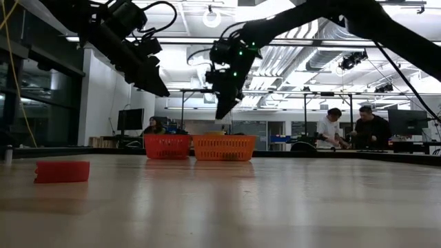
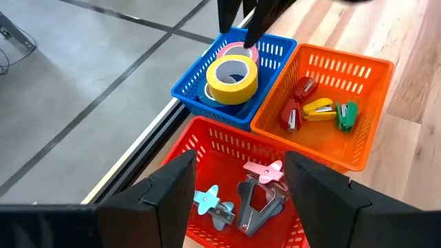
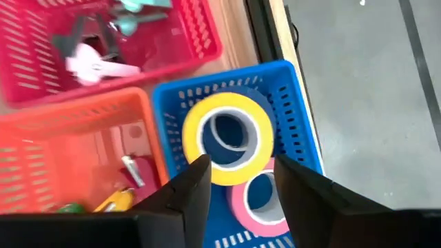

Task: Pick and place Stapler, Stapler remover, tape
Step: Put the red stapler into the orange bin

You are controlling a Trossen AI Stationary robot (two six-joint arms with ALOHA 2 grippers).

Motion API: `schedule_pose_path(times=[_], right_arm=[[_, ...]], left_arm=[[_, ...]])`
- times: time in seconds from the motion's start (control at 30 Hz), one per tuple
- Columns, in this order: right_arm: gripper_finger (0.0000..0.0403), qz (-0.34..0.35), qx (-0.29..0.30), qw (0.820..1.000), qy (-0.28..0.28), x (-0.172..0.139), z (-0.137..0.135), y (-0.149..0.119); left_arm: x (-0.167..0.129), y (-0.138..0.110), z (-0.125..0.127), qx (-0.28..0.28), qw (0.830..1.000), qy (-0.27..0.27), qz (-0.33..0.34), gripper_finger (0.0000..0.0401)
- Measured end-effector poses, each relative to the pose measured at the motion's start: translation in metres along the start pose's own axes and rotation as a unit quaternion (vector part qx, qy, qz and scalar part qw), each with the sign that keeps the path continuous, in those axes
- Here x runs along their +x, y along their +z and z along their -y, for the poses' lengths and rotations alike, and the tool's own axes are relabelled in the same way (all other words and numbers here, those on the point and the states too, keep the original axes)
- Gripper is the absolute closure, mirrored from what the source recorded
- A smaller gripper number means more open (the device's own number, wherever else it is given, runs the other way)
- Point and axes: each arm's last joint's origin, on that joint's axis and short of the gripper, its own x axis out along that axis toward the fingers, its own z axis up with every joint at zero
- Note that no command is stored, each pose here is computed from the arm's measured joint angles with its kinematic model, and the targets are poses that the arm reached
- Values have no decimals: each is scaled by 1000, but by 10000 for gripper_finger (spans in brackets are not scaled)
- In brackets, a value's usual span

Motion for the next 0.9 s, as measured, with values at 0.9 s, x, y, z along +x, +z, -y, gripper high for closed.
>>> schedule_pose_path(times=[0.9], right_arm=[[254, -50, -98, 992, 64, -52, -117, 14]], left_arm=[[-36, -24, 1, -42, 991, -28, -126, 185]])
